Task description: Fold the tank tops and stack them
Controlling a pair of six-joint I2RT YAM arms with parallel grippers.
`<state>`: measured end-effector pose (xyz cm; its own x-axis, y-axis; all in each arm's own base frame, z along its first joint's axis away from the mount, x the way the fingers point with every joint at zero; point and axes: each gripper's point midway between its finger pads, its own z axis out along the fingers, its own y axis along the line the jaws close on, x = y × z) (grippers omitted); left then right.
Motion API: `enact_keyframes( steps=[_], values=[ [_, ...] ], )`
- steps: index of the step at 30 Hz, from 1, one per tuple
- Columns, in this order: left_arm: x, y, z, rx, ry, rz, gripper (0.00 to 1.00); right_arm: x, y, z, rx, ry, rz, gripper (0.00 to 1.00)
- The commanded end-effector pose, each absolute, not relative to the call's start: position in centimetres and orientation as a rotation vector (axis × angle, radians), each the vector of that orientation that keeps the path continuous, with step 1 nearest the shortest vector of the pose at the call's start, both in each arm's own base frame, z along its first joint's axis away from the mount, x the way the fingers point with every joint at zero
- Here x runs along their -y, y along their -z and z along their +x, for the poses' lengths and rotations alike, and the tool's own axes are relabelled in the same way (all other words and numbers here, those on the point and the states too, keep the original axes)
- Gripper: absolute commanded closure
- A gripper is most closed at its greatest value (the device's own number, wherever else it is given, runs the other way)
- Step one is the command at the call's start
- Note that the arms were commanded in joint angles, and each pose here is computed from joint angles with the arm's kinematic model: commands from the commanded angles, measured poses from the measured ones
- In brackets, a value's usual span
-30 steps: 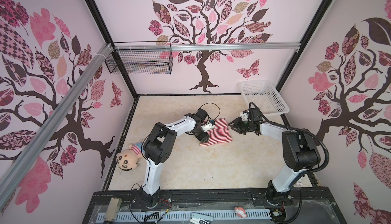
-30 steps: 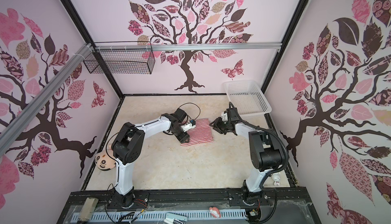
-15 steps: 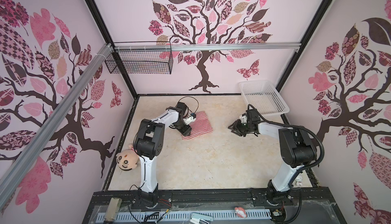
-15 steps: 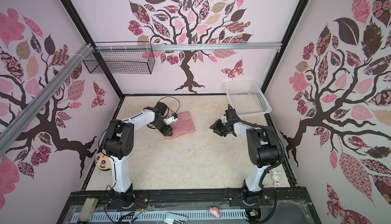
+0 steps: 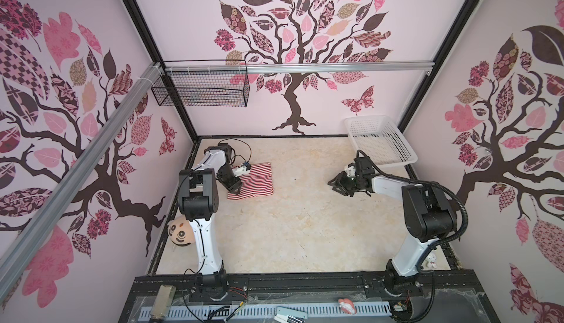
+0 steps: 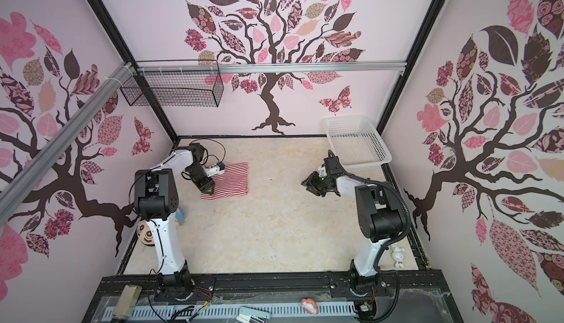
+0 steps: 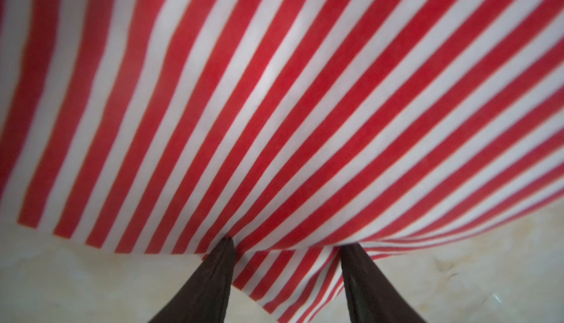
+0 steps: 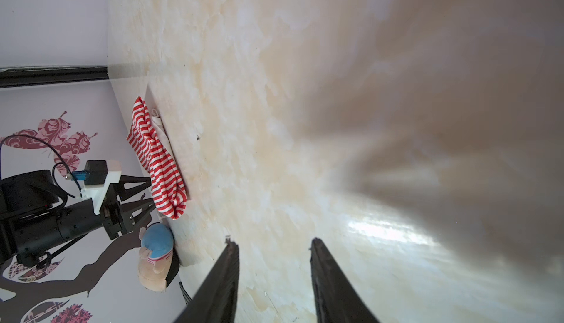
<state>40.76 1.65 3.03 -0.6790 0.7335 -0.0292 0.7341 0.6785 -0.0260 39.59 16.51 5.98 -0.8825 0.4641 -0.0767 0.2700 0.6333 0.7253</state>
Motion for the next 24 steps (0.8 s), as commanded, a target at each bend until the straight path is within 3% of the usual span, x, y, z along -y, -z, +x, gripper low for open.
enact_keyframes(
  steps=[1,11,15,24],
  values=[
    [-2.5,-3.9,41.2,-2.851,-0.044,1.317,0.4,-17.5,-8.2,39.6,-2.571,-1.13,0.546,0.58],
    [1.0,-11.4,42.6,-2.719,0.075,0.984,0.4,-18.1,-8.2,38.3,-2.583,-1.147,0.515,0.58],
    [5.4,-14.4,42.4,-2.596,0.103,0.975,0.39,-17.9,-8.6,37.8,-2.581,-1.142,0.504,0.58],
    [17.9,-11.5,40.5,-2.501,0.252,1.207,0.39,-17.0,-9.4,36.1,-2.579,-1.083,0.479,0.58]
  ],
)
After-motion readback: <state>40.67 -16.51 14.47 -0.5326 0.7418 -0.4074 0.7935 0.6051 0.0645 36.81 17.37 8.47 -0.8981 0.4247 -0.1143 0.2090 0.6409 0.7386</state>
